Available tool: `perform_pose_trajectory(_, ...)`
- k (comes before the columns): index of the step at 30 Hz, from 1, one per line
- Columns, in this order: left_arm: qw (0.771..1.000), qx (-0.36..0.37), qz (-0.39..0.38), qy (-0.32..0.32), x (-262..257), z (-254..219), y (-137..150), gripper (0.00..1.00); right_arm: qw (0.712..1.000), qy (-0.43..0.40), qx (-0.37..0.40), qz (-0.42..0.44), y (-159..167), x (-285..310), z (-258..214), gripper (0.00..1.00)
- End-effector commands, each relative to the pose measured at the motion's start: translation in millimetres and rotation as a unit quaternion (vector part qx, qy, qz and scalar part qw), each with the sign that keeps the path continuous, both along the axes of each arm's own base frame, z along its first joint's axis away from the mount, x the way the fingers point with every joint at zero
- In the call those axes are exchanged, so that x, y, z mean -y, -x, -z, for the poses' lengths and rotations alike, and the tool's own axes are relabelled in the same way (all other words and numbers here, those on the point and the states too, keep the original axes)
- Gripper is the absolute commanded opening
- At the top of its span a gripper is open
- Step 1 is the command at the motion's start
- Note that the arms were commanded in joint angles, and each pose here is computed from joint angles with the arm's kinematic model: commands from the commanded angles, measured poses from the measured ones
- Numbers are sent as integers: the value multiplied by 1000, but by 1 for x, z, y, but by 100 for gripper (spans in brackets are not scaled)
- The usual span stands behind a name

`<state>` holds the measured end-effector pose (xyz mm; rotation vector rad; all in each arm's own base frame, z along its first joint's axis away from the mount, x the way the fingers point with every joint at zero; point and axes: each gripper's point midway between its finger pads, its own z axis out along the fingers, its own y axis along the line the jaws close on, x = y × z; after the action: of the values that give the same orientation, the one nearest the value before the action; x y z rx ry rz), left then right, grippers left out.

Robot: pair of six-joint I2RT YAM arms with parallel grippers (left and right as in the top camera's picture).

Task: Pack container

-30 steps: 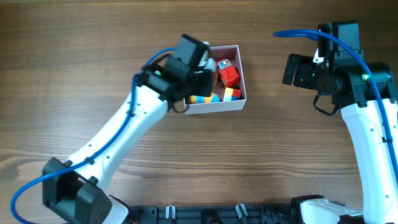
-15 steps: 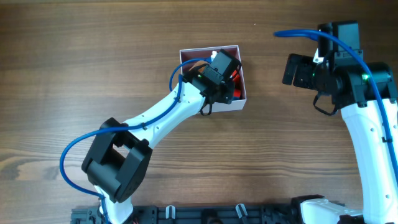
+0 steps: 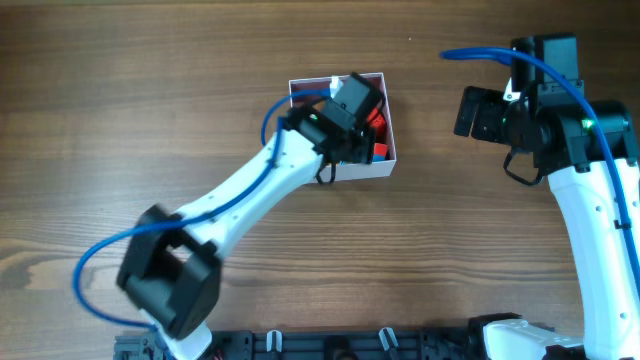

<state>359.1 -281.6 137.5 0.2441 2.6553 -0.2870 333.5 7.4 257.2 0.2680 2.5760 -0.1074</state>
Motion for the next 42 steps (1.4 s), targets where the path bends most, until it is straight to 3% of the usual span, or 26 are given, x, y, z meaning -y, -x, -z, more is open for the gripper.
perform_pose_trajectory(1, 989, 120, -30, 79, -24, -132, -10, 73, 1000, 4, 0, 13, -1, 4, 2, 100)
perform_pose_trajectory(3, 983, 154, -52, 89, -47, -163, -7, 73, 1000, 4, -1, 13, -1, 4, 2, 100)
perform_pose_trajectory(7, 981, 156, -77, 85, -80, -180, 4, 45, 1000, 4, -1, 13, -1, 4, 2, 100)
perform_pose_trajectory(9, 986, 132, -75, 67, -77, -160, 3, 32, 1000, 4, 0, 13, -1, 4, 2, 100)
perform_pose_trajectory(11, 993, 90, -74, 28, -71, -120, -6, 11, 1000, 4, 0, 12, -1, 4, 2, 100)
perform_pose_trajectory(15, 989, 58, -121, -56, -102, -74, -27, 5, 1000, 4, 0, 13, -1, 4, 2, 100)
perform_pose_trajectory(18, 984, 47, -159, -70, -134, -68, -38, 6, 1000, 4, -1, 13, -1, 4, 2, 100)
perform_pose_trajectory(19, 982, 49, -171, -69, -144, -71, -40, 8, 1000, 4, 0, 13, -1, 4, 2, 100)
perform_pose_trajectory(21, 976, 55, -202, -65, -172, -85, -41, 23, 1000, 4, 0, 13, -1, 4, 2, 100)
perform_pose_trajectory(22, 972, 59, -217, -63, -186, -94, -37, 36, 1000, 4, 0, 13, -1, 4, 2, 100)
perform_pose_trajectory(23, 969, 65, -232, -59, -200, -105, -33, 63, 1000, 4, 0, 13, -1, 4, 2, 99)
perform_pose_trajectory(24, 965, 73, -247, -54, -214, -117, -26, 74, 1000, 4, 0, 13, -1, 4, 2, 100)
perform_pose_trajectory(28, 954, 115, -275, -19, -241, -160, -4, 93, 1000, 4, 0, 12, -1, 4, 2, 100)
perform_pose_trajectory(29, 954, 123, -274, -11, -242, -168, 1, 89, 1000, 4, 0, 13, -1, 4, 2, 100)
perform_pose_trajectory(32, 970, 101, -212, 66, -204, -174, 12, 40, 1000, 4, 0, 13, -1, 4, 2, 100)
perform_pose_trajectory(34, 975, 85, -188, 76, -186, -166, 9, 23, 1000, 4, 0, 13, -1, 4, 2, 100)
perform_pose_trajectory(35, 980, 74, -171, 73, -170, -154, 2, 7, 1000, 4, 0, 12, -1, 4, 2, 100)
perform_pose_trajectory(38, 990, 46, -115, 72, -118, -117, -19, 4, 1000, 4, 0, 13, -1, 4, 2, 100)
perform_pose_trajectory(42, 998, 35, 26, 46, -37, -59, -34, 4, 1000, 4, 0, 13, -1, 4, 2, 100)
